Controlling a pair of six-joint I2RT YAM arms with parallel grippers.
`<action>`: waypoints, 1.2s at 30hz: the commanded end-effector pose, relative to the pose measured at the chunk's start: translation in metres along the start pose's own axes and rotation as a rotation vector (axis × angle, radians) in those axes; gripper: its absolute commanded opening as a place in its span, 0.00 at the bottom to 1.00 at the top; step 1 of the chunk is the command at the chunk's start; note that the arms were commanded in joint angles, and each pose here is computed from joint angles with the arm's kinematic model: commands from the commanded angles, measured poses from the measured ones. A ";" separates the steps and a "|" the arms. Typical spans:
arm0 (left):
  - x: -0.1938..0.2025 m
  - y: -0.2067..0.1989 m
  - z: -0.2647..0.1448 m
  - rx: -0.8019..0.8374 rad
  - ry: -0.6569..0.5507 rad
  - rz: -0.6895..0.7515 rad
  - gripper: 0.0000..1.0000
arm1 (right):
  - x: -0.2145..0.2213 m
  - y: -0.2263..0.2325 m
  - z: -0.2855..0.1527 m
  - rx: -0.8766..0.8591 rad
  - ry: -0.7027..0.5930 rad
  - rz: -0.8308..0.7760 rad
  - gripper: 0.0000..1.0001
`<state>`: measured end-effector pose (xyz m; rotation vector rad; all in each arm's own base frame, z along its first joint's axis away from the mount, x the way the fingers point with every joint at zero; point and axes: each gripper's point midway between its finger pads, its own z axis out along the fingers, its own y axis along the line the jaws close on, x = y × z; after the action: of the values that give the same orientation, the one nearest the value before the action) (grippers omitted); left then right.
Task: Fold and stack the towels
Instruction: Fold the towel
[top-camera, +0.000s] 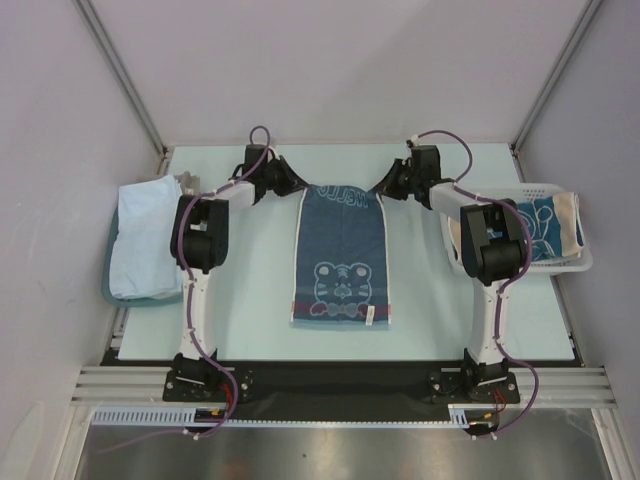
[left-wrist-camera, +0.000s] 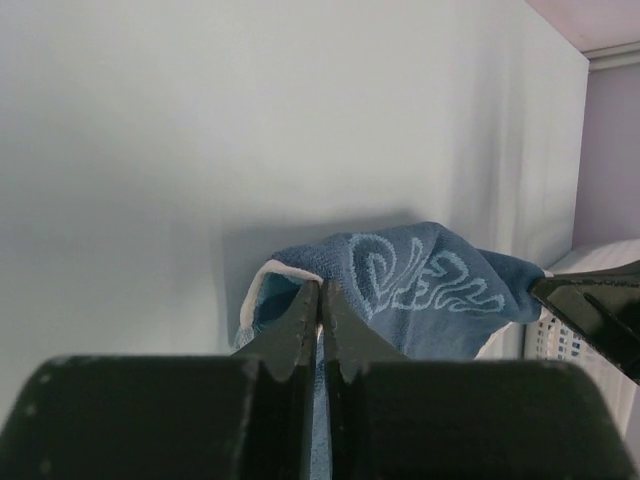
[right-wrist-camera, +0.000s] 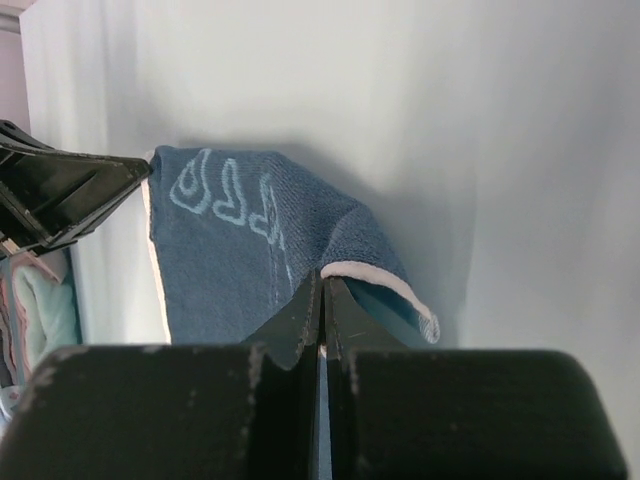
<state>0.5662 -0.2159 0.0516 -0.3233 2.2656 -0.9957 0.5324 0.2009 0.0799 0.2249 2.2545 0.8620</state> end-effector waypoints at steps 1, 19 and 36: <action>-0.015 -0.029 0.003 0.096 -0.030 0.038 0.06 | -0.020 0.008 0.003 -0.037 -0.037 -0.010 0.00; -0.035 -0.077 -0.062 0.262 -0.133 0.147 0.00 | -0.052 0.025 -0.044 -0.076 -0.129 -0.059 0.00; 0.137 -0.004 -0.145 -0.072 -0.114 0.038 0.21 | 0.103 0.003 -0.130 0.008 -0.061 -0.075 0.21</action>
<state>0.3839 -0.2068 0.0720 -0.3132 2.2300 -0.9525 0.3808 0.1818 0.0853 0.1915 2.2688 0.8274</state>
